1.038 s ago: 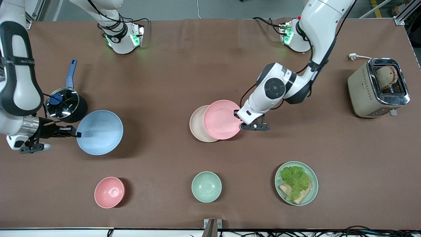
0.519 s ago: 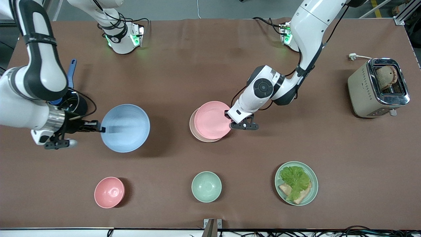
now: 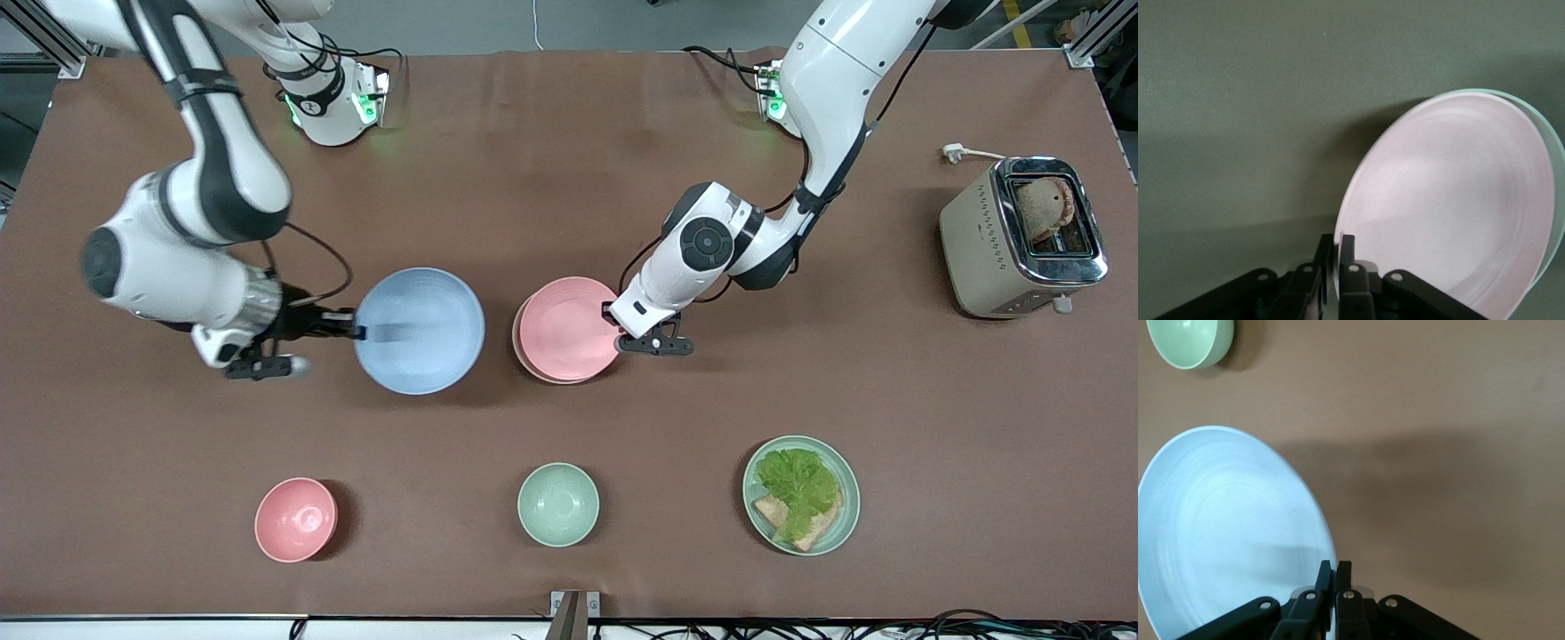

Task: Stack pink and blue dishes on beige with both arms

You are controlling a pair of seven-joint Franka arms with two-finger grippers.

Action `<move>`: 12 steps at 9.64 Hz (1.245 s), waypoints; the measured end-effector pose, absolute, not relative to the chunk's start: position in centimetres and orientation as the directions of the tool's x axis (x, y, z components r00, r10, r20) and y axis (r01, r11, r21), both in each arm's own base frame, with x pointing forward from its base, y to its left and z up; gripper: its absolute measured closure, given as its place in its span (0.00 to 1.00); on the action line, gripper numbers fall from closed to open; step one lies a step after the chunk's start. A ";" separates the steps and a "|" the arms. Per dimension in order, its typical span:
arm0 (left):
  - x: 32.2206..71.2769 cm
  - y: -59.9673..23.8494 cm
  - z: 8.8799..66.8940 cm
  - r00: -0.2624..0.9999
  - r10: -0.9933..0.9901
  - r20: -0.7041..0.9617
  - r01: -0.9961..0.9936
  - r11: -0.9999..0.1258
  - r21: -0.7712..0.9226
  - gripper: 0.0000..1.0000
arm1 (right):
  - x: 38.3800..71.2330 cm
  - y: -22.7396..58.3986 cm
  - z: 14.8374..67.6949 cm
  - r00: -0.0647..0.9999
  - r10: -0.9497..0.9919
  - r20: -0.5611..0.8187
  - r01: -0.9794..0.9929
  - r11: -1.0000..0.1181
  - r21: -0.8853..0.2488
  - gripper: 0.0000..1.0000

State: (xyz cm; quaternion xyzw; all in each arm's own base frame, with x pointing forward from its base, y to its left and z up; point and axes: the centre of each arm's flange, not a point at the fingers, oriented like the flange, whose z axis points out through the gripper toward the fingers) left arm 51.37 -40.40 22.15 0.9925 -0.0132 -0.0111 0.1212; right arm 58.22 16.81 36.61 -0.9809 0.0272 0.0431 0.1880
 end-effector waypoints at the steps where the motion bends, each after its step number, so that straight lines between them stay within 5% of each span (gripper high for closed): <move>1: 51.6 -40.4 22.3 1.000 -0.027 -0.015 -0.022 -0.970 0.243 0.68 | 57.3 18.6 35.9 0.995 -0.041 -0.092 -0.072 -0.928 -0.366 0.96; 4: 54.8 -39.0 27.1 1.000 -0.001 0.014 -0.004 -0.971 0.238 0.26 | 55.5 21.5 34.5 0.995 -0.007 -0.101 -0.044 -0.929 -0.367 0.96; 6: 59.6 -32.9 37.3 0.997 0.007 0.082 -0.004 -0.992 0.127 0.00 | 54.6 25.0 33.6 0.998 -0.009 -0.062 -0.031 -0.927 -0.373 0.96; 9: 63.3 -19.5 52.3 0.989 -0.008 0.146 -0.003 -0.999 -0.037 0.00 | 53.4 30.1 29.5 0.999 -0.034 -0.016 -0.038 -0.920 -0.390 0.96; 12: 61.5 -9.5 62.6 0.987 -0.016 0.163 -0.003 -0.997 -0.080 0.00 | 53.0 32.1 26.0 0.998 -0.053 0.015 -0.042 -0.915 -0.401 0.96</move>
